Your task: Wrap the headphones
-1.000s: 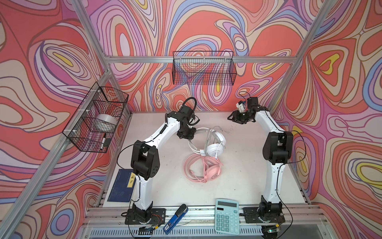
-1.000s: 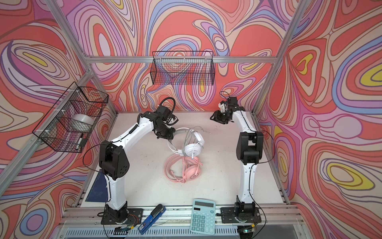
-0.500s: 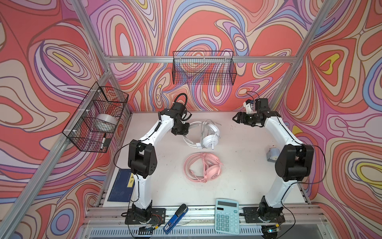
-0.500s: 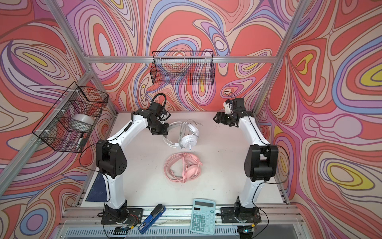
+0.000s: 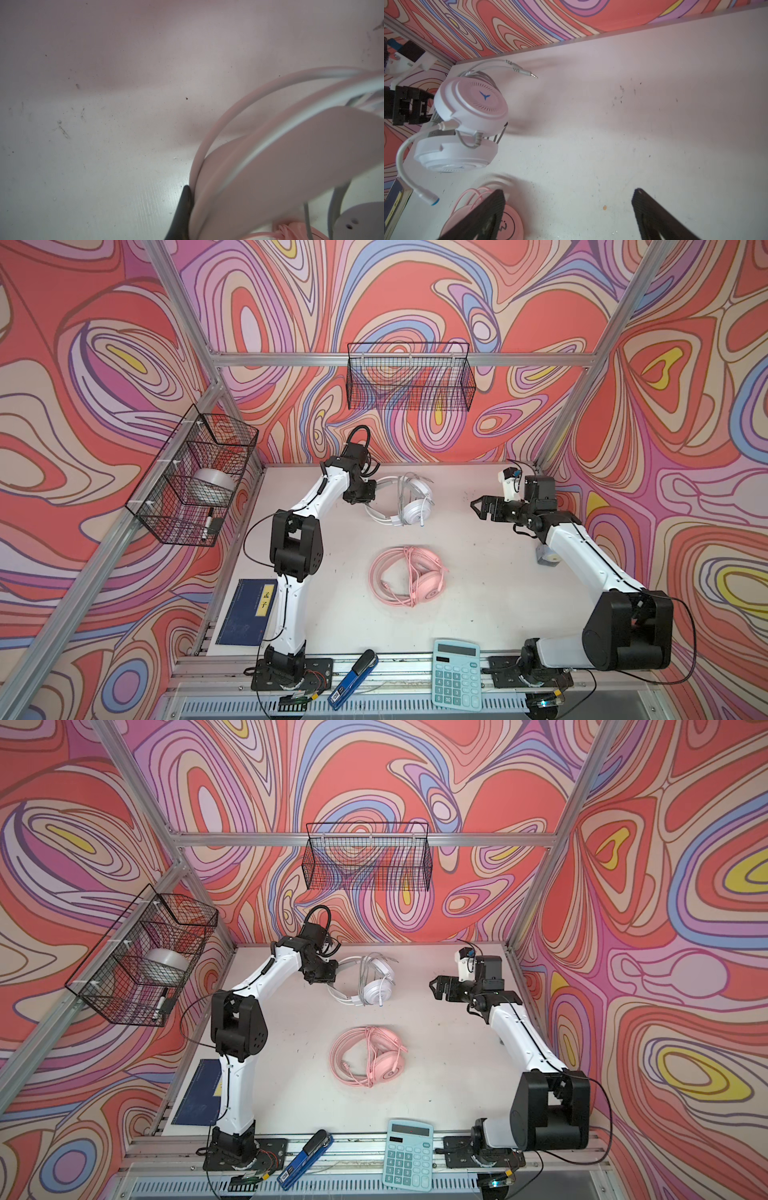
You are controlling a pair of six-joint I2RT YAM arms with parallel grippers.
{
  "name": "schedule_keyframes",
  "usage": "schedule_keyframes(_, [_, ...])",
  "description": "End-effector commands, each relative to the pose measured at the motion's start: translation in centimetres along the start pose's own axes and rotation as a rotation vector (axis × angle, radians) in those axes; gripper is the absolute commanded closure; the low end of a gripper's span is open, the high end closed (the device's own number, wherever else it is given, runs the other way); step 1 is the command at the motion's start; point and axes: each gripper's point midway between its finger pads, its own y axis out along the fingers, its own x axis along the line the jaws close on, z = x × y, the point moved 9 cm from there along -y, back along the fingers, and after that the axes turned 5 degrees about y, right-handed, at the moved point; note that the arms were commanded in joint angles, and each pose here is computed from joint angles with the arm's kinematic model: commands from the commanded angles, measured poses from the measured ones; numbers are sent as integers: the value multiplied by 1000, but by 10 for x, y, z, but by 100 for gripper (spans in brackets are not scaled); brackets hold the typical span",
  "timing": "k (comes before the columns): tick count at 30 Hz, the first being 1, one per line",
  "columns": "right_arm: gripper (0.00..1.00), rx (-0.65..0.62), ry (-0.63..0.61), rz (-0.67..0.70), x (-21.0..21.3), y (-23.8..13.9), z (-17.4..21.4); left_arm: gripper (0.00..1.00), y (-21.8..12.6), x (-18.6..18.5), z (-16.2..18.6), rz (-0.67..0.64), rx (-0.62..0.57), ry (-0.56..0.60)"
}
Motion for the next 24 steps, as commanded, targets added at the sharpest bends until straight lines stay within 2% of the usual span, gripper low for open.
schedule_keyframes(1, [1,-62,-29,-9,6,-5,5,100,2,2,-16,25,-66,18])
schedule_keyframes(9, [1,-57,-44,17,6,-16,32,100,39,15,-22,-5,-53,18])
schedule_keyframes(24, [2,-69,-46,39,8,-23,27,98,71,34,-26,-87,-62,-14])
